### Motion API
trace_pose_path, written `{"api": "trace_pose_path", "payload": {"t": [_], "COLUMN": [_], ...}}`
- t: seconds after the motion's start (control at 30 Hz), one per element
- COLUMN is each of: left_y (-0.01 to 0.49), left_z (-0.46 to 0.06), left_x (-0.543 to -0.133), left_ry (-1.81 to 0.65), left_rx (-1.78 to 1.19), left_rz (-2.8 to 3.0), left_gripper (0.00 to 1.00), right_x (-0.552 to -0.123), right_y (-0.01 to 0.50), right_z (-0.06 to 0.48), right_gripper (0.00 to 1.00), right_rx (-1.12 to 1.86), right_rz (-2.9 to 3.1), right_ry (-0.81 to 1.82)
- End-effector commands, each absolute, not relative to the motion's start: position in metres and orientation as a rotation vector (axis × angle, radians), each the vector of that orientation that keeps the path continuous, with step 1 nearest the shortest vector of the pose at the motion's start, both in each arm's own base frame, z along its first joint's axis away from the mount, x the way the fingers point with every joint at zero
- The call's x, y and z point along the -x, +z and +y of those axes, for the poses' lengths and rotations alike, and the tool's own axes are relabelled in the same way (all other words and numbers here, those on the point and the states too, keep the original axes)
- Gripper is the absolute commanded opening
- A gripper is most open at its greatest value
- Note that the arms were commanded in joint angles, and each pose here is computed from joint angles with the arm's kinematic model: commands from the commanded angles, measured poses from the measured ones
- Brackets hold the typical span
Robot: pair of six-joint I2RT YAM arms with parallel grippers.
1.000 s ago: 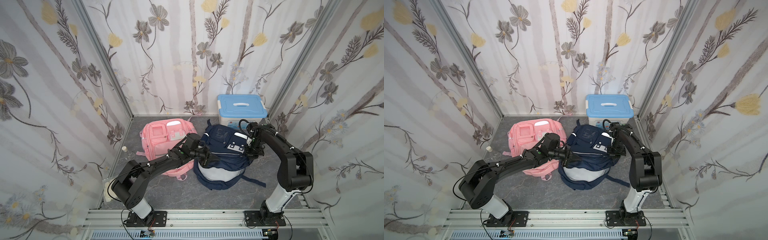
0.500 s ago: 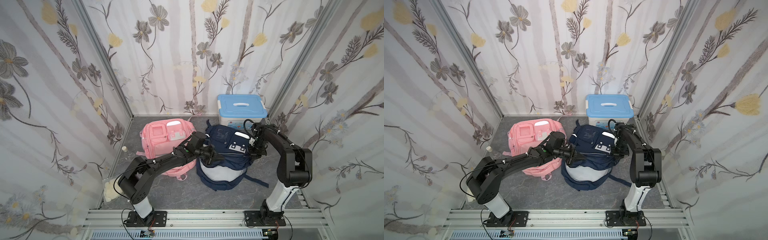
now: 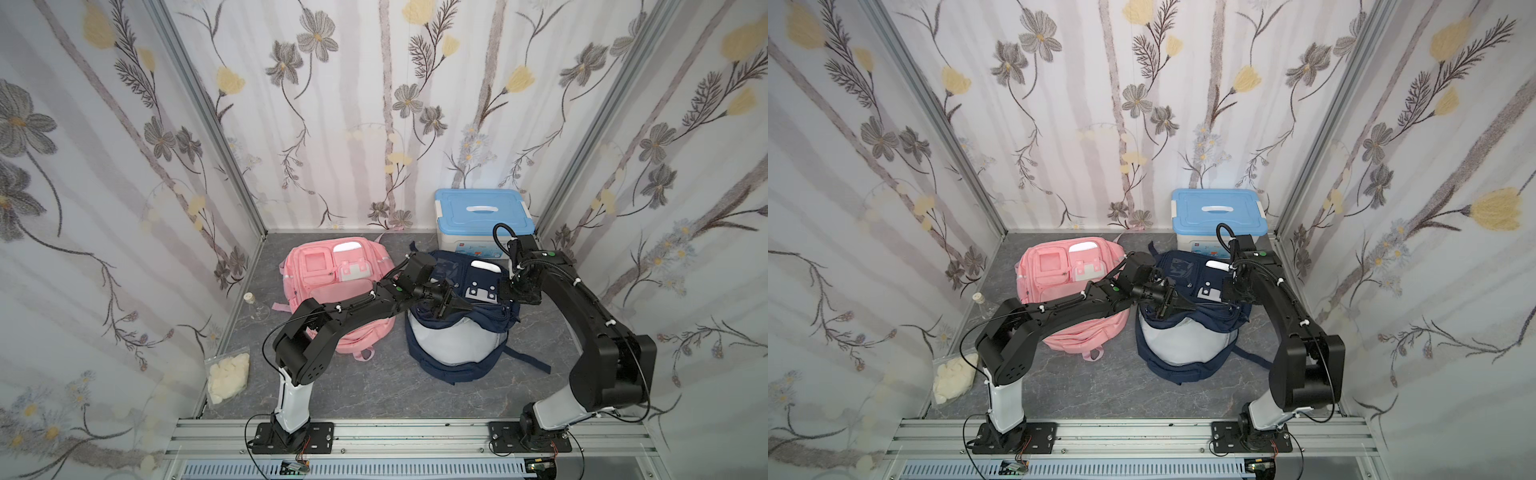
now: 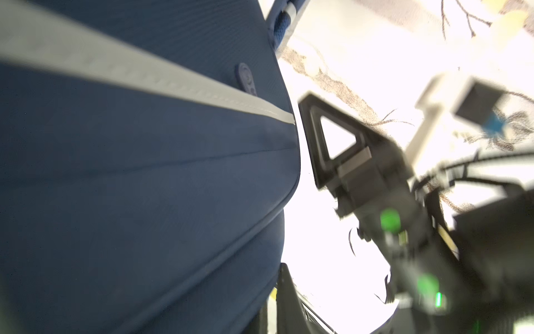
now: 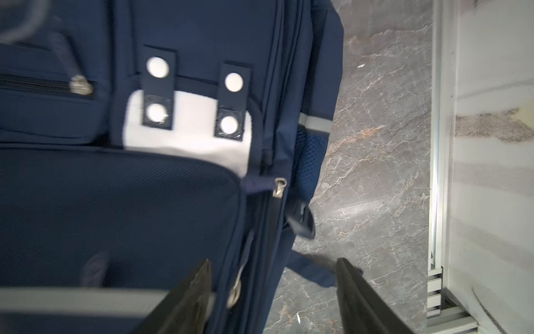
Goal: Zip up the backpack
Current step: Zip the zipper on the backpack, then adjust the backpack at the center of the board.
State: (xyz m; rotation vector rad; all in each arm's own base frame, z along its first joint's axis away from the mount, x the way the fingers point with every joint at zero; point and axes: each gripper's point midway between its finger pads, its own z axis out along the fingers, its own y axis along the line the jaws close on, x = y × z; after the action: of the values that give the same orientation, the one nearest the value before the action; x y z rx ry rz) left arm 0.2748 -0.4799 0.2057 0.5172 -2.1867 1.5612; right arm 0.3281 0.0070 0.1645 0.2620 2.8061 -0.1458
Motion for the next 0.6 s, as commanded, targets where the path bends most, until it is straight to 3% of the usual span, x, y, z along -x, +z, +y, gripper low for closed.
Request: {"api": "trace_pose_path", "payload": {"t": [0.0, 0.23, 0.3, 0.4, 0.57], "left_y": [0.214, 0.207, 0.205, 0.203, 0.201], "left_z": [-0.503, -0.54, -0.542, -0.538, -0.49], "left_x": [-0.292, -0.303, -0.304, -0.301, -0.306], "left_ry": [1.642, 1.664, 1.666, 1.651, 1.576], "left_rx": [-0.513, -0.452, -0.436, -0.399, -0.342], "left_rz": [-2.141, -2.113, -2.12, -2.144, -2.348], "left_gripper": [0.0, 0.43, 0.62, 0.67, 0.65], "right_x": [-0.312, -0.274, -0.27, -0.268, -0.268], "right_y": [0.184, 0.208, 0.207, 0.204, 0.202], "right_z": [0.024, 0.043, 0.046, 0.046, 0.055], "right_gripper": [0.71, 0.76, 0.76, 0.76, 0.72], "right_rx": [-0.316, -0.346, -0.348, -0.351, -0.363], "right_rz": [2.725, 2.61, 2.601, 2.61, 2.616], "right_ry": [-0.087, 0.044, 0.071, 0.07, 0.108]}}
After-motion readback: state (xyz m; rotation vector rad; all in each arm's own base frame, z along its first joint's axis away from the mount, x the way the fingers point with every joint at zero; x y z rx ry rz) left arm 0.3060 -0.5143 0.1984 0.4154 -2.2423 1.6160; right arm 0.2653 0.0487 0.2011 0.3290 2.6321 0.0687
